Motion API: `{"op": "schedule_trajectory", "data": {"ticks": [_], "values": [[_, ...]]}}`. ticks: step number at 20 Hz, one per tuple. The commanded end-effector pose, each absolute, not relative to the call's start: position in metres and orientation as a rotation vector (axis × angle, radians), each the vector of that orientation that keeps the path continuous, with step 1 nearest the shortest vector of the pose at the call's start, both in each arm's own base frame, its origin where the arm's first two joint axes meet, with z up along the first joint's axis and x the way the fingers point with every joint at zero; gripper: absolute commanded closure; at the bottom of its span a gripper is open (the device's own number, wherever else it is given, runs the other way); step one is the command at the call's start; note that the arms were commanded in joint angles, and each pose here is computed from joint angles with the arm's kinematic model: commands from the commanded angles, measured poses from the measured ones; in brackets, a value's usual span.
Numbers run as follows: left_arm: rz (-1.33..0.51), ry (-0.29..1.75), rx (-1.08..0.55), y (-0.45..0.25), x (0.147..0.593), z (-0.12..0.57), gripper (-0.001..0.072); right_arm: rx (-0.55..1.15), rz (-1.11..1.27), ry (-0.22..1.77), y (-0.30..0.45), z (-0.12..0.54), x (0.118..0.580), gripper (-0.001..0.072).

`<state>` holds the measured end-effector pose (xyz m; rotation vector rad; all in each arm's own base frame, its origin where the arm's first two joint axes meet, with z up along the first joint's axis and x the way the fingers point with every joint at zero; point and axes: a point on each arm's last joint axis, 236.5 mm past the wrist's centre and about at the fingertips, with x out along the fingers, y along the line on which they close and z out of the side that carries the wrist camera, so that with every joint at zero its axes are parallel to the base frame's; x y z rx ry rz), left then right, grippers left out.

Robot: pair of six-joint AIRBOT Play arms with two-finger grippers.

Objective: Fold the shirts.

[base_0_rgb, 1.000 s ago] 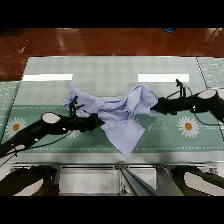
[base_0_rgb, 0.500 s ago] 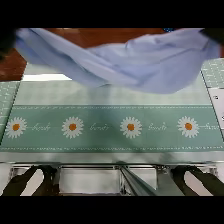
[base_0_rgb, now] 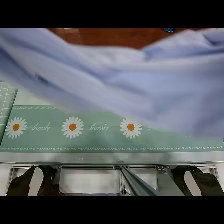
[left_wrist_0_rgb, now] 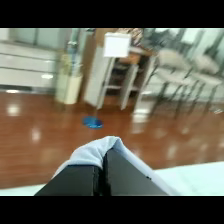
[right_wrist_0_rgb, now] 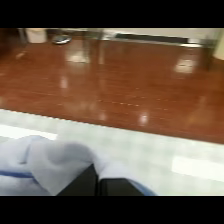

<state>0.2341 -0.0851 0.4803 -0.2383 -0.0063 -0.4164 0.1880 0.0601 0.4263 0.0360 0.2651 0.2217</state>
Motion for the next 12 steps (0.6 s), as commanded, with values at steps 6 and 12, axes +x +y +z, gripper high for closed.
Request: {"op": "schedule_trajectory", "data": {"ticks": [6,12], "values": [[-0.029,0.207,0.040,-0.007,0.194,0.416,0.0684,0.113,0.045,0.612,0.027,0.295,0.153,0.0691],[0.079,0.577,0.004,0.021,0.299,0.264,0.0684,0.266,0.052,0.958,0.021,0.123,0.214,0.0692]]}}
